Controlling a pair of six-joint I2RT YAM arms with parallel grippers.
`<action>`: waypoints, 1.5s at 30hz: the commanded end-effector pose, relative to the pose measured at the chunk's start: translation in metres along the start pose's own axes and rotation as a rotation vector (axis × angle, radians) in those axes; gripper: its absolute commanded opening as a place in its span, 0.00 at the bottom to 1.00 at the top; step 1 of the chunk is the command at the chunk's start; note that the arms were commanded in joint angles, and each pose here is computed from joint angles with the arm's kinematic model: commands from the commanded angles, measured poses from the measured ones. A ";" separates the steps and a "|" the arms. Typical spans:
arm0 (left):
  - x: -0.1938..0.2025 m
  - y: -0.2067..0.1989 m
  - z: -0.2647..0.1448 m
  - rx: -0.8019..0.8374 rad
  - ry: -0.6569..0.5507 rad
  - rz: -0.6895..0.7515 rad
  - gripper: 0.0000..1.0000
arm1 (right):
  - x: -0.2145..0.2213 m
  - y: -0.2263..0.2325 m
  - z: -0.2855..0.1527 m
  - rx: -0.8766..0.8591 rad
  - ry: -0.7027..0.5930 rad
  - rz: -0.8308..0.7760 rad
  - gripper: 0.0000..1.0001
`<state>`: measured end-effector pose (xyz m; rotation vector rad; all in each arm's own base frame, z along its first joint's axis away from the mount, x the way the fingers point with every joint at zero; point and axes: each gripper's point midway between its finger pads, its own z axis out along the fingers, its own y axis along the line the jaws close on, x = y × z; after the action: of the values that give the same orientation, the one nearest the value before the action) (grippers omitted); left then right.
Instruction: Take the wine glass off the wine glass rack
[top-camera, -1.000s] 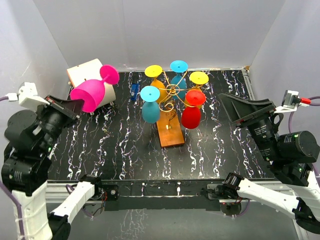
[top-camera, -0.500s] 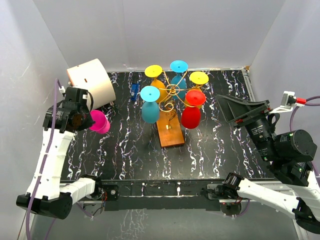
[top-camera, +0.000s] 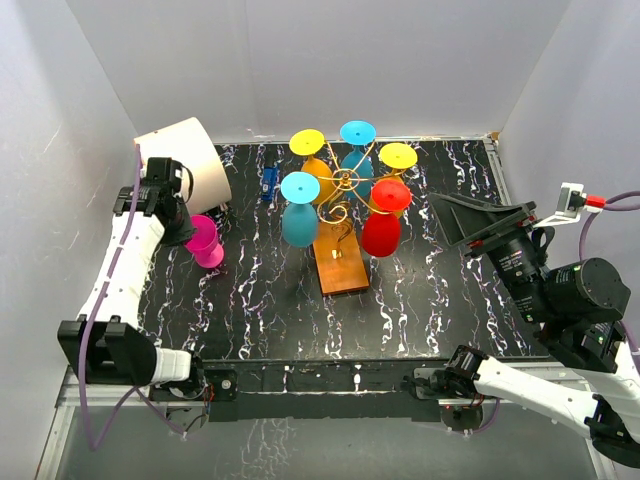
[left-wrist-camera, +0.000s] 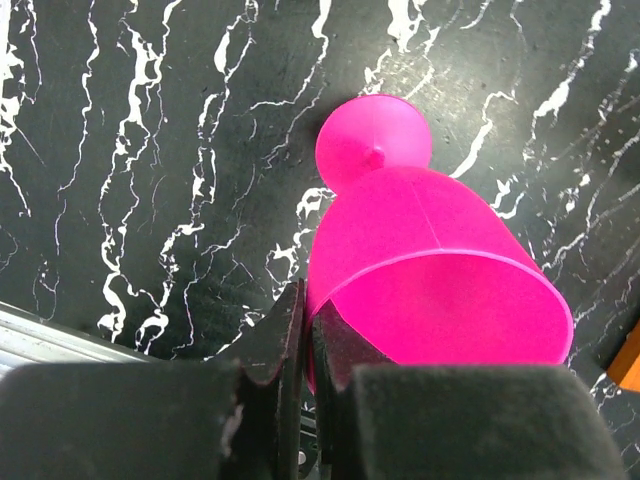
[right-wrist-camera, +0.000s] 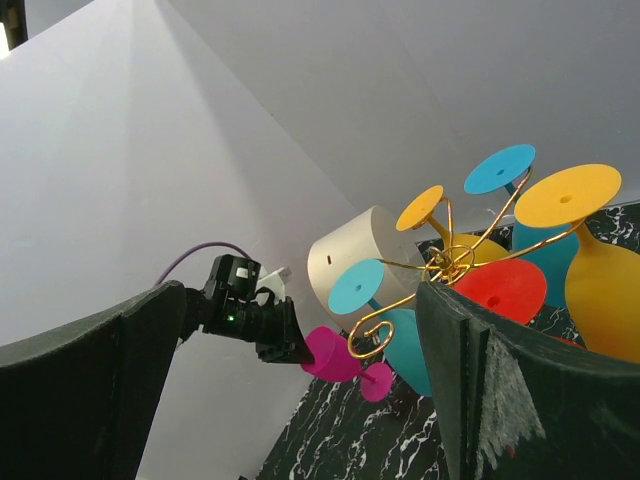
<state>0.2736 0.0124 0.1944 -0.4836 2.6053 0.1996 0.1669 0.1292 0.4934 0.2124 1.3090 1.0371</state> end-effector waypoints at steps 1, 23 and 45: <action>-0.006 0.007 0.013 0.017 -0.008 -0.021 0.00 | -0.015 0.006 -0.003 -0.011 -0.031 0.003 0.97; -0.011 0.027 0.045 -0.020 0.042 -0.101 0.41 | -0.010 0.004 -0.002 -0.007 -0.017 0.005 0.98; -0.043 -0.007 -0.159 0.490 -0.521 -0.057 0.99 | 0.029 -0.011 0.001 0.038 0.184 -0.221 0.98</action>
<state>0.2476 0.0129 0.3206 -0.4406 2.1079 -0.1192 0.1737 0.1351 0.4529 0.1227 1.4786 0.8902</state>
